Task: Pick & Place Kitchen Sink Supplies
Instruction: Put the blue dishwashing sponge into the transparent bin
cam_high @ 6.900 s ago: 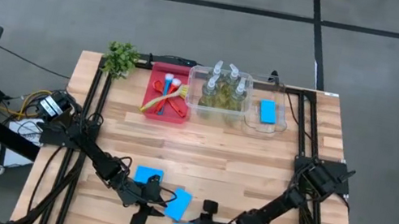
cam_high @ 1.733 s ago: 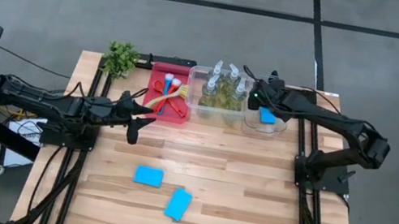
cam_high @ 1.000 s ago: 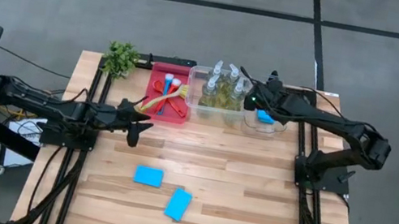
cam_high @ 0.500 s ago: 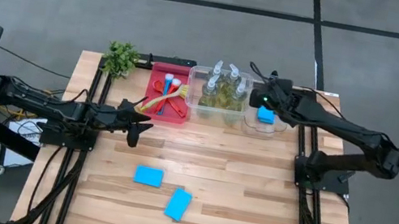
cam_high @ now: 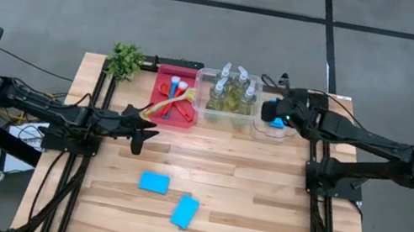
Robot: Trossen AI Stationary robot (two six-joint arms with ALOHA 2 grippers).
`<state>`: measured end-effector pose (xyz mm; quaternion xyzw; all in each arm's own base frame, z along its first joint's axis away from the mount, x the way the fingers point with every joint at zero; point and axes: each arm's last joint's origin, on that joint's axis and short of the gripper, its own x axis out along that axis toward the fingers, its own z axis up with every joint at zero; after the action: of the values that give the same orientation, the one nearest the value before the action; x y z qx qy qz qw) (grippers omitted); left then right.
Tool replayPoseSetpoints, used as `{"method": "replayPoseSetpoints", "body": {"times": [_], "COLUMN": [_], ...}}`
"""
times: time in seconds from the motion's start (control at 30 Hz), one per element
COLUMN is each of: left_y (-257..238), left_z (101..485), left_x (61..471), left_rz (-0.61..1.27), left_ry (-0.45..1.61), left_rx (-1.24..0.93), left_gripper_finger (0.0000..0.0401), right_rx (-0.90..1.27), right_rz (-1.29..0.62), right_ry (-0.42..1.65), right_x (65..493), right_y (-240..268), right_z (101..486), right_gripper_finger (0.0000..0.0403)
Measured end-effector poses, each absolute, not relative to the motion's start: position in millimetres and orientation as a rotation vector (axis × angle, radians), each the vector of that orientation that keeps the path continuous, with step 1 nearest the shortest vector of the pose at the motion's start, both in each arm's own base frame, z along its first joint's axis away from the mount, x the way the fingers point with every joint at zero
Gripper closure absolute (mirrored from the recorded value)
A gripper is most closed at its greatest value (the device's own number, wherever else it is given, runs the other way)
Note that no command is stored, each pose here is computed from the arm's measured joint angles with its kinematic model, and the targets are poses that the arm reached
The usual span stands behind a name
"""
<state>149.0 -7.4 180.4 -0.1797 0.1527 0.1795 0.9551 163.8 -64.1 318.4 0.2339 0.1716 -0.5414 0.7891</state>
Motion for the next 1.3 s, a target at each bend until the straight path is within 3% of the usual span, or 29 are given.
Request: {"method": "replayPoseSetpoints", "body": {"times": [0.6, 1.3], "left_y": [-18.3, -32.0], "left_z": [180.7, 180.8], "left_x": [148.2, 145.8], "left_rz": [0.292, 0.209], "left_ry": [0.322, 0.333], "left_rx": [-0.353, -0.382], "left_gripper_finger": [0.0238, 0.0238], "right_rx": [0.377, 0.205], "right_rz": [-0.817, -0.554], "right_ry": [0.411, 0.425], "right_x": [180.3, 246.8], "right_y": [-1.7, 63.1], "right_z": [320.6, 290.5], "right_gripper_finger": [0.0285, 0.0285]}}
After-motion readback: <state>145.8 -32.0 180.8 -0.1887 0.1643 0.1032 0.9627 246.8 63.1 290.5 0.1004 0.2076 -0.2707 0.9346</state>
